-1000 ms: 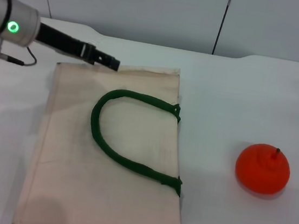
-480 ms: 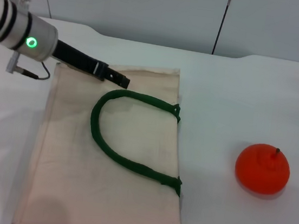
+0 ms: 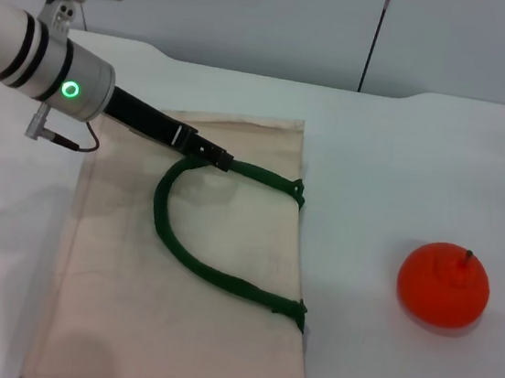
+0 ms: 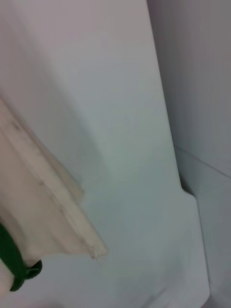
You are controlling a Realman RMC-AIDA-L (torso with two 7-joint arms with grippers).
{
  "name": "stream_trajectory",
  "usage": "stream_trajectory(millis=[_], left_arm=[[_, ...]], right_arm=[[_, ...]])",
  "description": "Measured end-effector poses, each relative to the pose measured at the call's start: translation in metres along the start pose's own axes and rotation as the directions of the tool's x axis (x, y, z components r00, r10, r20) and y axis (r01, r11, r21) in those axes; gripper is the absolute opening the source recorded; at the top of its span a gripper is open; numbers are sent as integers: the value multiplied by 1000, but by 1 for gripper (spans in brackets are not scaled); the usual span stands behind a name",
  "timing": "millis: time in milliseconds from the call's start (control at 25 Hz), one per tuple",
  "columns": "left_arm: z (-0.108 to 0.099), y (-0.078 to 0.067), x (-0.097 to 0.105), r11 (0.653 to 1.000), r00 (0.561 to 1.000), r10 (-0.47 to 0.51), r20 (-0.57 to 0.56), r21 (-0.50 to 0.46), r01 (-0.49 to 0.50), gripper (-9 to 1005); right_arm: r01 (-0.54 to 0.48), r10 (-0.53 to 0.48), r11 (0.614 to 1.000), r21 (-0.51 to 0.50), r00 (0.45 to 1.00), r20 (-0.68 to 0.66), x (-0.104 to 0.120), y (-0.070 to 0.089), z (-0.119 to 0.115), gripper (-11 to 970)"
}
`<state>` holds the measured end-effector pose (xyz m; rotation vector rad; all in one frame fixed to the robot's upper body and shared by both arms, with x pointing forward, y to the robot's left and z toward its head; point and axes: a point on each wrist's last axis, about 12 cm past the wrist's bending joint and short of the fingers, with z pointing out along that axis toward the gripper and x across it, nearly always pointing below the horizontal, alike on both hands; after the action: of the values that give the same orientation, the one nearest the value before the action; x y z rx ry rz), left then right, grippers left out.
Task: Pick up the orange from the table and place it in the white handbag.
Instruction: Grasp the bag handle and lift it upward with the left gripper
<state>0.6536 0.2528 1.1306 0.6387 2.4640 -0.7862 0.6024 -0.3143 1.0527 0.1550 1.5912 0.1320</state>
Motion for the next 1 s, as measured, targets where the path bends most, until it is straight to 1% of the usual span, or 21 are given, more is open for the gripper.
stream_trajectory(millis=[400, 680, 920, 1000], left_arm=[[7, -6, 4, 1000, 1000, 10, -24, 24, -9, 722], [9, -6, 5, 1000, 998, 28, -48, 15, -27, 711], [8, -6, 4, 999, 998, 32, -49, 14, -31, 505], [8, -7, 3, 999, 998, 33, -49, 15, -32, 412]], right_arm=[[0, 0, 1000, 0, 1000, 0, 0, 0, 0, 861], [0, 0, 1000, -1, 1000, 1, 0, 0, 0, 859], [0, 0, 1000, -1, 1000, 1, 0, 1, 0, 857], [0, 0, 1000, -2, 1000, 1, 0, 1, 0, 856]])
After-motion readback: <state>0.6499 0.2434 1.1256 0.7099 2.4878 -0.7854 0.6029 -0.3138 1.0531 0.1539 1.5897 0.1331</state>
